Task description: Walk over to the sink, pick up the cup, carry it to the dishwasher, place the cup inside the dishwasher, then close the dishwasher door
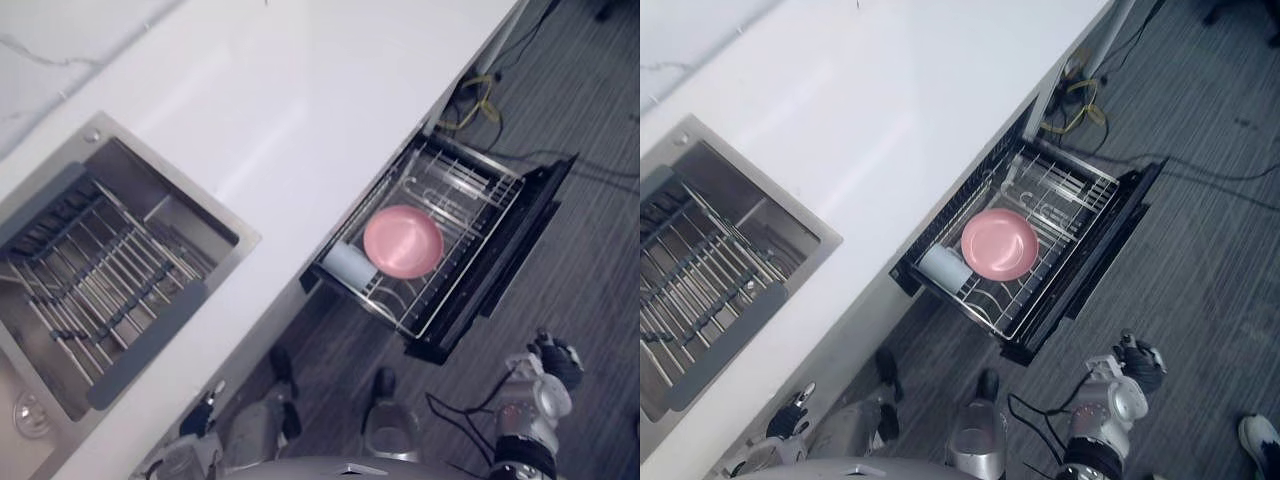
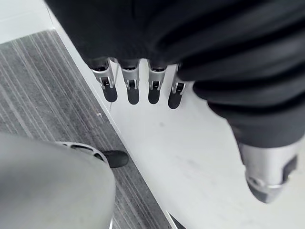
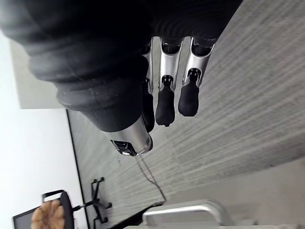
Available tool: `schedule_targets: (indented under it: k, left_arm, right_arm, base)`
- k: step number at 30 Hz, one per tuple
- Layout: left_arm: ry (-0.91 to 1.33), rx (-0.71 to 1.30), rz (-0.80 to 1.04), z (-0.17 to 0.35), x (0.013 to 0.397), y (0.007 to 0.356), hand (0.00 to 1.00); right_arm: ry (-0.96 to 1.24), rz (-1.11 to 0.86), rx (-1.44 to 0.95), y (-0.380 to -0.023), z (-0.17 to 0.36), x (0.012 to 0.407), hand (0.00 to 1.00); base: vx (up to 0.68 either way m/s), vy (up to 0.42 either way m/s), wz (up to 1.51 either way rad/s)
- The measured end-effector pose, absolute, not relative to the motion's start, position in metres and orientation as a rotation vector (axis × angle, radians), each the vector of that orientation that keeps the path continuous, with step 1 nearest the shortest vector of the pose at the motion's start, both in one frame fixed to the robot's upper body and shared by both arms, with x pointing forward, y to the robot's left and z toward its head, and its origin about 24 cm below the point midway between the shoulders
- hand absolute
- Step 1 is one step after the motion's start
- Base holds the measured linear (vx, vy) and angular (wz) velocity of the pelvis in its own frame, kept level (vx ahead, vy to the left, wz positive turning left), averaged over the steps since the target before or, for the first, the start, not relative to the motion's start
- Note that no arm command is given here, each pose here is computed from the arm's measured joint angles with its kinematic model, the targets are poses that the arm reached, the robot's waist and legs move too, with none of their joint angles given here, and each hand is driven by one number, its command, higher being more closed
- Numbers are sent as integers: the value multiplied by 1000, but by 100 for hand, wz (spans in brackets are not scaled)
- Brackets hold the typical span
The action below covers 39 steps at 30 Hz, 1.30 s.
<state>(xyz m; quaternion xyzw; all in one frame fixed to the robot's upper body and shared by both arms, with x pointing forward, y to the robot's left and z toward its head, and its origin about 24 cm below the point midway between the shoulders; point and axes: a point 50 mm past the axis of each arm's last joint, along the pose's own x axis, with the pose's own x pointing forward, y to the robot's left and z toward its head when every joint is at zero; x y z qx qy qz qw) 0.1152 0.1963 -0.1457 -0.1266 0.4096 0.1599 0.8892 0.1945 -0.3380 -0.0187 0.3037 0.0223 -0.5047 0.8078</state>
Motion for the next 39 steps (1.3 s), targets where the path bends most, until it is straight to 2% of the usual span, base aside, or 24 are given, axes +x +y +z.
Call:
schedule_targets:
  k: [5, 8, 13, 17, 18, 22, 27, 28, 35, 39]
  left_arm:
    - [805, -268, 290, -139, 130, 191, 0]
    - [796, -262, 253, -138, 133, 186, 0]
    - [786, -278, 205, -136, 137, 178, 0]
    - [786, -302, 156, -135, 139, 168, 0]
    - [787, -312, 139, -135, 139, 164, 0]
    - [822, -327, 130, -140, 126, 161, 0]
    - [827, -339, 109, -141, 123, 160, 0]
    - [825, -344, 100, -141, 123, 160, 0]
    - [823, -368, 85, -142, 119, 159, 0]
    - [887, -439, 61, -150, 105, 157, 0]
  right_arm:
    - [-28, -939, 661, -340, 12, 241, 100]
    - [-136, -904, 582, -371, 62, 266, 100]
    - [-123, -891, 488, -400, 100, 283, 100]
    - [-125, -883, 443, -411, 134, 298, 100]
    - [-125, -866, 368, -414, 153, 304, 100]
    - [-85, -687, 137, -391, 187, 334, 100]
    - [-101, -524, -37, -374, 214, 351, 100]
    - [-100, -476, -84, -369, 219, 355, 0]
    - [-95, -425, -190, -373, 225, 352, 0]
    - [-68, -341, -188, -371, 179, 342, 0]
  base:
    - [13, 8, 5]
    - [50, 25, 21]
    - [48, -2, 32]
    - [-56, -10, 43]
    - [-117, -8, 33]
    - [-93, -54, 19]
    - [7, -90, 39]
    - [46, -112, 35]
    - [-18, -107, 19]
    - [-75, -94, 3]
